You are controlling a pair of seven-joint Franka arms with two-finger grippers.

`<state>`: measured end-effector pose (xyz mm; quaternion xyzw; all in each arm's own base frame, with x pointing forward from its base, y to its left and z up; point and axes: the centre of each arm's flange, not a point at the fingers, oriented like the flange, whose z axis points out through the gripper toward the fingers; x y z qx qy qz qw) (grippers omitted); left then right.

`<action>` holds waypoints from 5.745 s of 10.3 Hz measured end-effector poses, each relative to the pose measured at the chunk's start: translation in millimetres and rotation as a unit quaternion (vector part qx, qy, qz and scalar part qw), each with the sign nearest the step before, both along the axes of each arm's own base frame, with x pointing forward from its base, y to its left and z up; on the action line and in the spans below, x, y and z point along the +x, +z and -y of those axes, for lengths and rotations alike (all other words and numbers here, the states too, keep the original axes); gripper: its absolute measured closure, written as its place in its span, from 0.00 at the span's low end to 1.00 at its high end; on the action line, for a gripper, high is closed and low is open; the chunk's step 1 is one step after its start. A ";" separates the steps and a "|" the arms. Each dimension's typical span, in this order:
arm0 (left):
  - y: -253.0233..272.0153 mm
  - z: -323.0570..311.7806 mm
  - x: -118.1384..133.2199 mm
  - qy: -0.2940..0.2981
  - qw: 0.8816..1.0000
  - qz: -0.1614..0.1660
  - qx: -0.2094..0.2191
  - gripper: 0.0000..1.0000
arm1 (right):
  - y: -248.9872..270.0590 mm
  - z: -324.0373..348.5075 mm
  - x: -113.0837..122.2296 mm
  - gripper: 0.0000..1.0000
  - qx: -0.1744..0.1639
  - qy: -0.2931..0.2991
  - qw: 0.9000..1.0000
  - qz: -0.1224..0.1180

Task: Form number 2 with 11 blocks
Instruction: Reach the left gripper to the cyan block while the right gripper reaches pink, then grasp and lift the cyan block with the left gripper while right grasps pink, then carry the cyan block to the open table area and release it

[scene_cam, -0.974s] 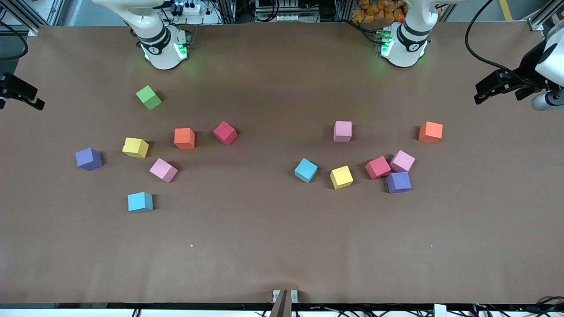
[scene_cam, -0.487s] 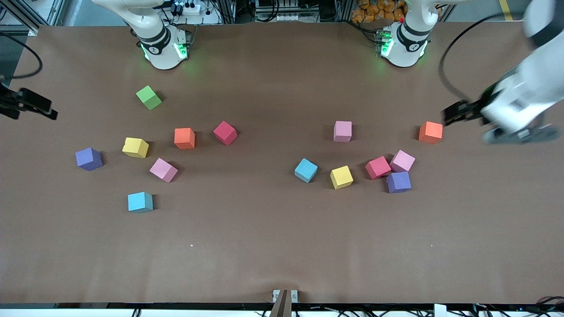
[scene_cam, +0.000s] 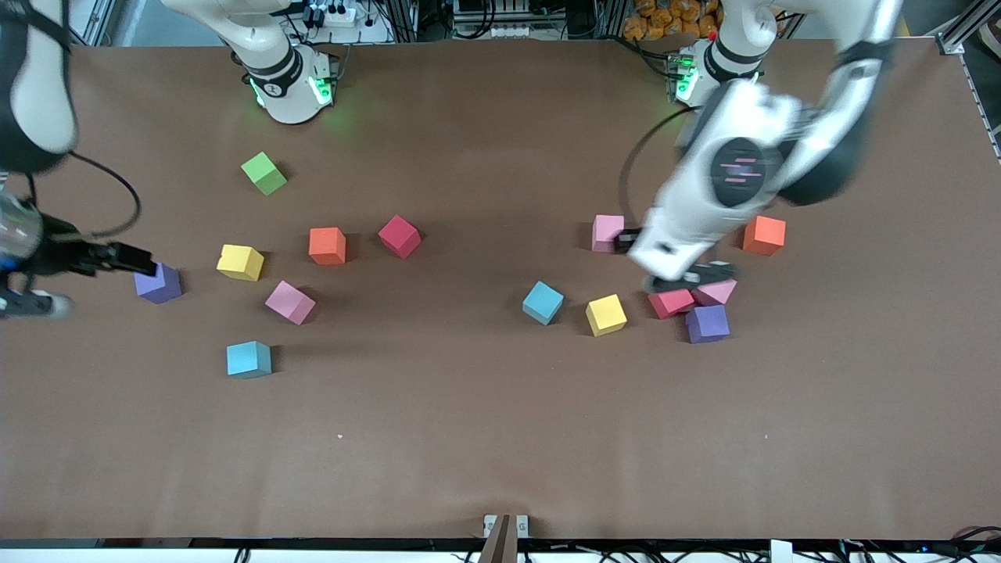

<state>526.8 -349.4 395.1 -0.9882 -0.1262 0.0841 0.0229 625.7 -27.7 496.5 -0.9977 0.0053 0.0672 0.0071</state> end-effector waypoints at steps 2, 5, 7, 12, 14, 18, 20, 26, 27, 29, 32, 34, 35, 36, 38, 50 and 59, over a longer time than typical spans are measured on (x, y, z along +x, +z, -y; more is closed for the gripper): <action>-54.7 62.8 -22.9 0.097 0.995 0.014 0.012 0.00 | -18.1 -21.0 7.3 0.00 0.001 0.010 1.000 -0.007; -125.7 110.8 -33.3 0.222 0.975 0.027 0.004 0.00 | -59.0 -53.5 6.0 0.00 -0.012 -0.048 0.998 -0.038; -129.6 112.9 -25.8 0.296 0.955 0.035 0.002 0.00 | -108.4 -68.1 1.7 0.00 -0.029 -0.114 0.992 -0.045; -168.5 109.6 -19.1 0.322 0.945 0.052 0.008 0.00 | -167.2 -24.8 -0.7 0.00 -0.046 -0.222 0.973 -0.051; -176.3 110.0 -18.3 0.318 0.946 0.055 0.008 0.00 | -174.3 -47.3 -1.2 0.00 -0.054 -0.254 0.964 -0.050; -167.3 112.7 -11.8 0.319 0.946 0.061 0.000 0.00 | -236.0 -60.5 -31.0 0.00 -0.007 -0.311 0.949 -0.048; -162.9 113.5 -8.3 0.320 0.945 0.064 -0.005 0.00 | -237.2 -63.0 -39.3 0.00 -0.001 -0.334 0.941 -0.058; -177.2 94.4 11.8 0.332 0.940 0.076 0.009 0.00 | -257.9 -86.3 -55.8 0.00 -0.002 -0.320 0.947 -0.022; -176.7 95.0 13.2 0.332 0.940 0.076 0.008 0.00 | -258.7 -84.9 -56.2 0.00 -0.010 -0.310 0.951 -0.018; -180.7 95.7 13.2 0.331 0.941 0.077 0.010 0.00 | -262.1 -81.5 -57.1 0.00 -0.020 -0.299 0.954 -0.009; -194.9 96.1 12.4 0.321 0.944 0.075 0.012 0.31 | -269.5 -81.3 -58.0 0.00 -0.022 -0.294 0.955 -0.001; -185.7 101.7 14.2 0.309 0.948 0.079 0.002 0.43 | -274.4 -81.1 -58.8 0.00 -0.022 -0.294 0.956 0.003; -173.4 111.4 8.9 0.303 0.950 0.079 -0.009 0.43 | -279.2 -81.2 -59.0 0.00 -0.022 -0.293 0.956 0.006; -155.7 126.4 -4.5 0.289 0.954 0.075 -0.018 0.43 | -285.6 -80.9 -60.3 0.00 -0.023 -0.293 0.956 0.008; -125.1 153.6 -56.6 0.224 0.973 0.056 -0.023 0.43 | -293.3 -80.5 -62.6 0.00 -0.025 -0.293 0.956 0.005; -157.6 209.1 -318.9 -0.156 0.987 -0.035 -0.034 0.45 | -309.1 -88.3 -67.7 0.14 -0.027 -0.285 0.958 0.009; -193.5 205.6 -331.5 -0.143 0.989 -0.037 -0.032 0.45 | -258.6 -92.4 -67.9 0.35 -0.021 -0.282 0.959 -0.008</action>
